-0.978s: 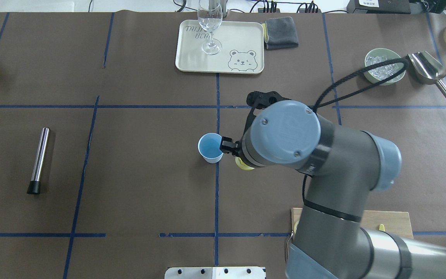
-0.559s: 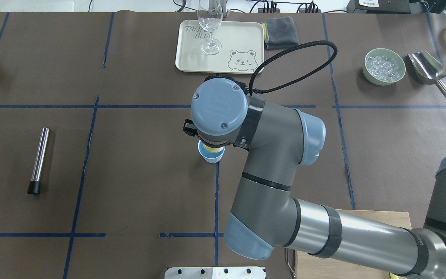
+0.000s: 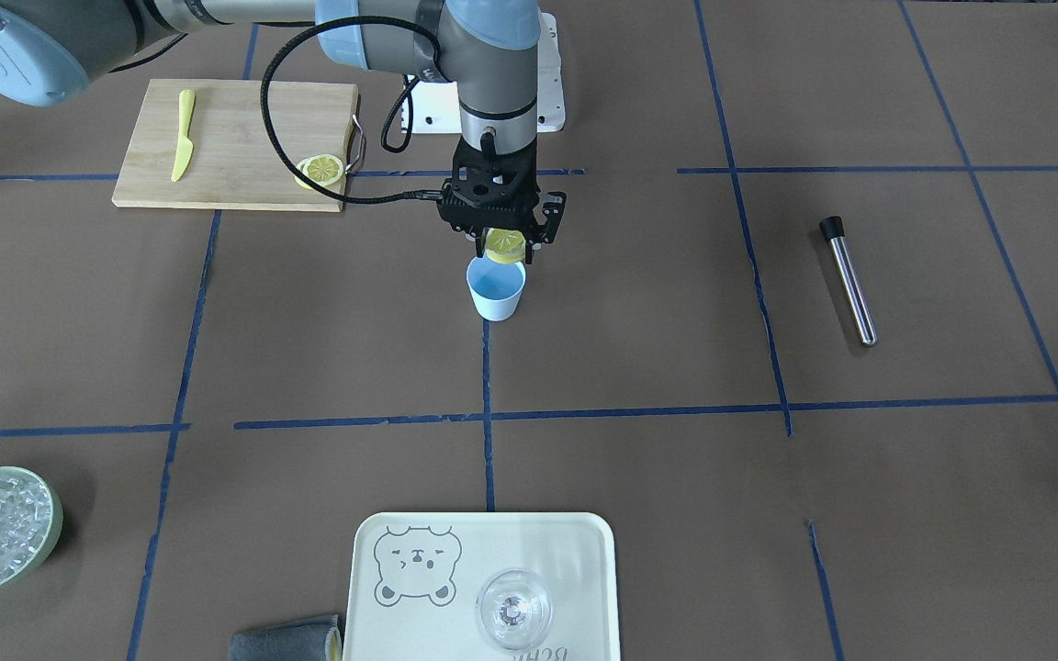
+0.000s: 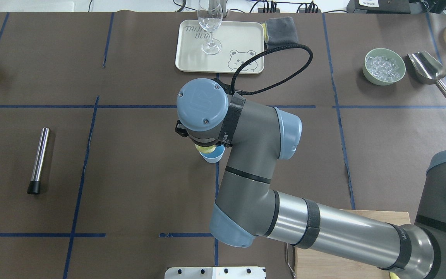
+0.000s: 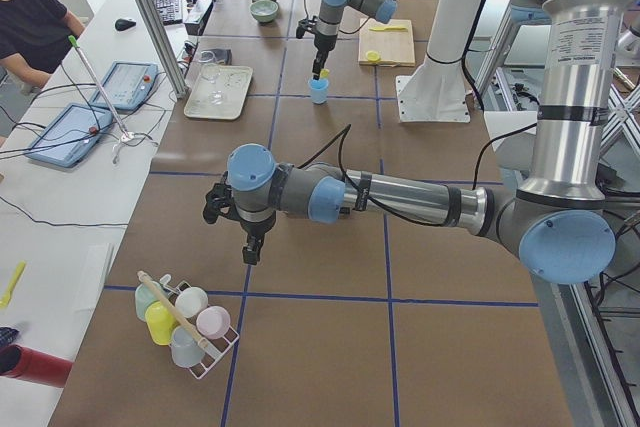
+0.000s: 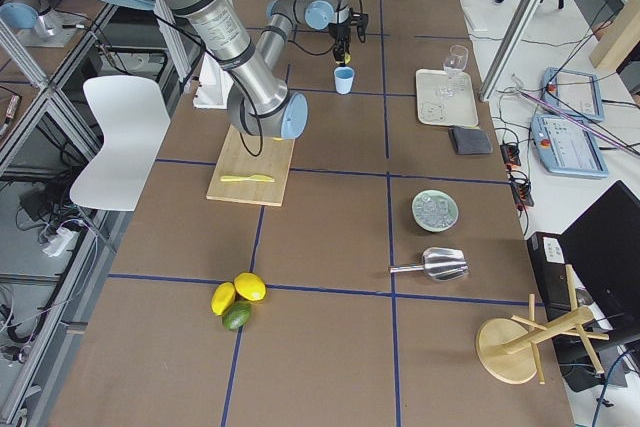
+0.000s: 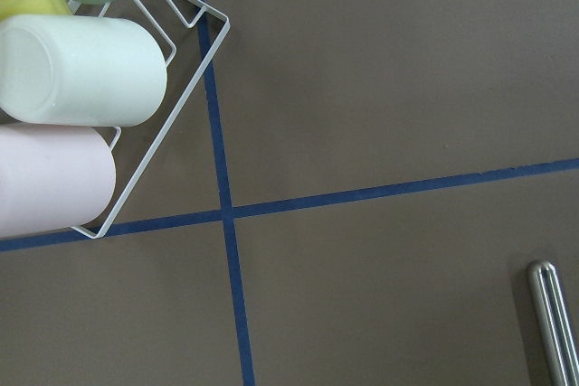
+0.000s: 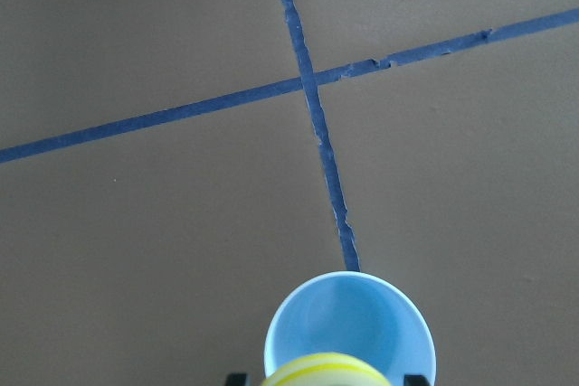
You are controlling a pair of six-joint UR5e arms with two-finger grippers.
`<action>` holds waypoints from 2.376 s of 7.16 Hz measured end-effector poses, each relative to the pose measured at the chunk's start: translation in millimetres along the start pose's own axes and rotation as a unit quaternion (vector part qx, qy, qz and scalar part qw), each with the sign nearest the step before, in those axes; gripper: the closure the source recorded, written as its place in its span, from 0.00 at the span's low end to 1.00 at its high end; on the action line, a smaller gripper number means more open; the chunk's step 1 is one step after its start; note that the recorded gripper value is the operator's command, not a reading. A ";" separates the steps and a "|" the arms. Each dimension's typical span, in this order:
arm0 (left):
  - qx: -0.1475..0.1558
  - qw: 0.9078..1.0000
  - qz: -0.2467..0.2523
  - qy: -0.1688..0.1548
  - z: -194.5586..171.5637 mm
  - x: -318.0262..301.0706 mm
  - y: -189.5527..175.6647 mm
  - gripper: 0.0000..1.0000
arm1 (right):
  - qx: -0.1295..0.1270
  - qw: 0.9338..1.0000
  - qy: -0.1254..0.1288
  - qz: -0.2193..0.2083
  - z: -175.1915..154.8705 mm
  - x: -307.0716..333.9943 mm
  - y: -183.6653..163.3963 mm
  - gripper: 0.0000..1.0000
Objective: Squeeze lemon into cup
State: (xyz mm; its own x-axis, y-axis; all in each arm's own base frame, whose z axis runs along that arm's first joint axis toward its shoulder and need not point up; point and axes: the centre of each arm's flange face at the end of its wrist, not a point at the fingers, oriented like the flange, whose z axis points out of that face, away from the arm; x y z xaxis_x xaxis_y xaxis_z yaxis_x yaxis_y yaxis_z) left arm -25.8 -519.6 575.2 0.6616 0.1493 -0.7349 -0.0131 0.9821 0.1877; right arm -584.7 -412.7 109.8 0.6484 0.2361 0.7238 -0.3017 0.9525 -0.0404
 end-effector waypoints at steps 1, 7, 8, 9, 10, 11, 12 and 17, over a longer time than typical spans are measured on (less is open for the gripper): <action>0.000 1.000 0.000 0.000 -0.1 0.0 0.0 0.00 | -0.002 1.000 0.007 0.000 6.8 1.8 -0.5 0.34; -0.001 1.000 -0.001 0.000 1.1 -1.2 -0.4 0.00 | -0.012 1.000 0.019 -0.007 17.8 4.8 0.5 0.00; 0.000 1.000 -0.001 0.000 0.4 -0.3 -1.6 0.00 | -0.014 1.000 0.017 -0.005 14.1 4.9 -2.1 0.00; 0.002 1.000 -0.006 0.001 -0.8 6.4 -7.0 0.00 | -0.018 1.000 0.020 -0.004 4.1 10.4 -13.3 0.00; -0.001 1.000 -0.017 0.004 2.9 24.7 -16.8 0.00 | -0.023 0.999 0.028 -0.015 -15.0 26.2 -30.2 0.00; -0.013 1.000 -0.025 0.009 15.7 52.8 -24.1 0.00 | -0.024 0.998 0.036 -0.035 -34.4 56.2 -48.3 0.00; -0.027 0.999 -0.029 0.014 27.9 81.9 -26.2 0.00 | -0.024 0.997 0.039 -0.056 -46.2 95.0 -67.5 0.00; -0.116 0.990 -0.075 0.000 17.8 186.4 -27.8 0.00 | -0.042 0.989 0.004 -0.140 -49.9 306.5 -192.3 0.00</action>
State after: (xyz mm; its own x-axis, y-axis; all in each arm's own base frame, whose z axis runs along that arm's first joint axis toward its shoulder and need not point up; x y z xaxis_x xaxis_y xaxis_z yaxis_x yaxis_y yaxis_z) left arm 111.2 -521.1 444.6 0.6691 -0.0005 -0.7432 -0.0861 0.9932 -0.0782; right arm -293.1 -513.9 305.1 0.7033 -0.0375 0.7099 -0.0510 0.9934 0.1030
